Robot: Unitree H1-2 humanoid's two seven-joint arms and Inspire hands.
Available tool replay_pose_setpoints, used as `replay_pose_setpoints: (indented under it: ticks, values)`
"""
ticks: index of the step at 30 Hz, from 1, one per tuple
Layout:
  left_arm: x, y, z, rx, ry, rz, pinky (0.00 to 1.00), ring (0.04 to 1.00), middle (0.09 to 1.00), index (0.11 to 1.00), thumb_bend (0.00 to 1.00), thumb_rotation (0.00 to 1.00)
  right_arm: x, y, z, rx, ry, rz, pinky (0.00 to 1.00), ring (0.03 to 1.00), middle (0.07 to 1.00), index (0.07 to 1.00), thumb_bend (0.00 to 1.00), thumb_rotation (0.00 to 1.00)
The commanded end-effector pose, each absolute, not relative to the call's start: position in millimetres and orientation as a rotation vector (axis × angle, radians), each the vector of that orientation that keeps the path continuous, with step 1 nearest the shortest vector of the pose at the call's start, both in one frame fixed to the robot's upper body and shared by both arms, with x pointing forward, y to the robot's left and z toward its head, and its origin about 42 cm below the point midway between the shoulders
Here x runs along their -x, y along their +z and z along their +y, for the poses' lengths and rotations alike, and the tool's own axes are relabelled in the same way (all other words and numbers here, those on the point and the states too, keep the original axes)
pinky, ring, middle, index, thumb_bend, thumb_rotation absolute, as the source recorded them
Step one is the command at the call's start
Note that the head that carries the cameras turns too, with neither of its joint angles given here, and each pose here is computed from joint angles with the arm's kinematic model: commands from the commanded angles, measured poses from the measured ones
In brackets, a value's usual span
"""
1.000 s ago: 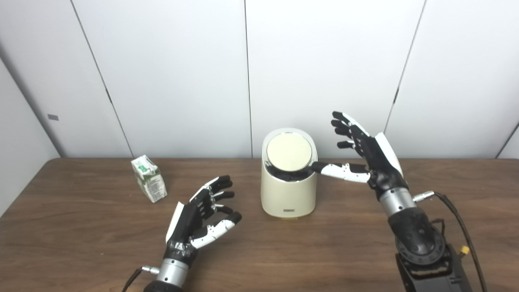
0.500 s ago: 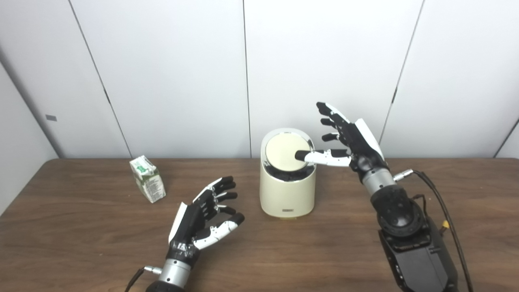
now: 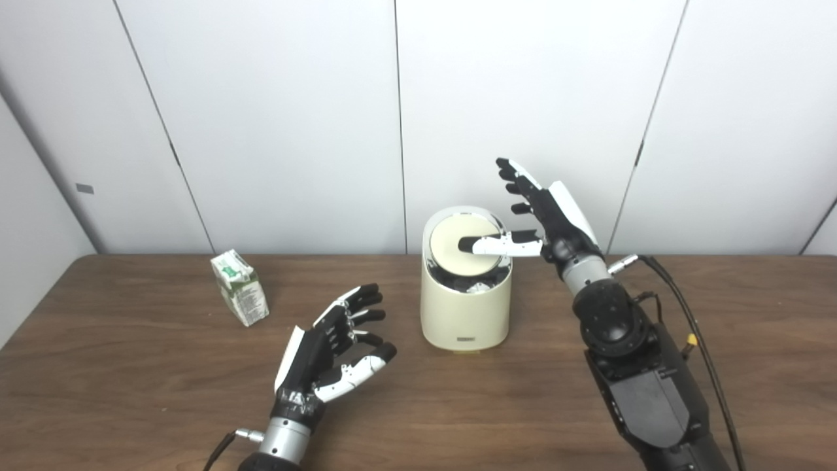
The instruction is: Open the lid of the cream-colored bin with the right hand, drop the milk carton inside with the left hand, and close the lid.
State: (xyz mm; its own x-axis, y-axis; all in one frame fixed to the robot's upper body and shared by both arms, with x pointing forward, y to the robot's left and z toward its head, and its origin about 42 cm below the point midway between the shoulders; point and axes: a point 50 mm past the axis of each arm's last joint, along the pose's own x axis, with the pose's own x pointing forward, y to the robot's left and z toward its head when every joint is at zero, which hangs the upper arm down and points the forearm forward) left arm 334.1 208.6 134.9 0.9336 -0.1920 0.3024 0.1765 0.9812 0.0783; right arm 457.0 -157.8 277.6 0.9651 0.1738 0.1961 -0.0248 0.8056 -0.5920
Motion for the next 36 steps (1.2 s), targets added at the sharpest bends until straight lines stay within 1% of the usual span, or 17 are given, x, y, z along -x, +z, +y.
replay_pose_setpoints:
  ticks: [1, 8, 10, 13, 19, 24, 25, 29, 36]
  values:
    - [-339.8, 154.7, 205.7, -0.058, -0.188, -0.397, 0.6, 0.776, 0.842, 0.869, 0.72, 0.29, -462.7, 311.4, -155.9, 0.649, 0.093, -0.368, 0.82, 0.916, 0.927, 0.943, 0.87, 0.33]
    - [-338.6, 157.0, 204.7, -0.057, -0.188, -0.4, 0.6, 0.772, 0.838, 0.869, 0.72, 0.29, -465.6, 308.1, -156.9, 0.7, 0.101, -0.346, 0.83, 0.924, 0.935, 0.946, 0.91, 0.3]
    - [-338.3, 157.1, 204.7, -0.056, -0.188, -0.397, 0.6, 0.773, 0.84, 0.87, 0.72, 0.29, -466.1, 307.0, -157.2, 0.724, 0.099, -0.341, 0.81, 0.914, 0.934, 0.947, 0.92, 0.27]
    - [-338.0, 157.5, 203.8, -0.058, -0.191, -0.404, 0.59, 0.769, 0.84, 0.87, 0.71, 0.29, -465.8, 305.5, -158.4, 0.749, 0.093, -0.336, 0.78, 0.9, 0.932, 0.946, 0.93, 0.26]
    - [-337.7, 157.6, 201.2, -0.059, -0.2, -0.394, 0.59, 0.767, 0.843, 0.871, 0.7, 0.27, -463.6, 303.5, -158.2, 0.862, 0.067, -0.366, 0.72, 0.877, 0.919, 0.939, 0.92, 0.26]
    - [-337.4, 157.5, 200.6, -0.065, -0.199, -0.397, 0.59, 0.766, 0.838, 0.867, 0.71, 0.29, -461.9, 305.0, -152.5, 0.979, 0.059, -0.376, 0.73, 0.87, 0.919, 0.95, 0.9, 0.29]
    - [-337.3, 157.6, 200.5, -0.065, -0.199, -0.397, 0.59, 0.766, 0.838, 0.867, 0.71, 0.29, -461.6, 305.3, -151.7, 0.987, 0.057, -0.376, 0.69, 0.856, 0.917, 0.947, 0.9, 0.28]
    - [-336.7, 158.9, 200.0, -0.065, -0.2, -0.395, 0.6, 0.769, 0.84, 0.866, 0.7, 0.28, -460.0, 309.3, -144.6, 1.032, 0.051, -0.359, 0.62, 0.827, 0.915, 0.943, 0.89, 0.27]
    - [-337.5, 157.9, 199.0, -0.067, -0.204, -0.4, 0.59, 0.766, 0.835, 0.862, 0.72, 0.3, -466.3, 317.2, -135.7, 1.076, 0.04, -0.295, 0.59, 0.812, 0.916, 0.933, 0.9, 0.29]
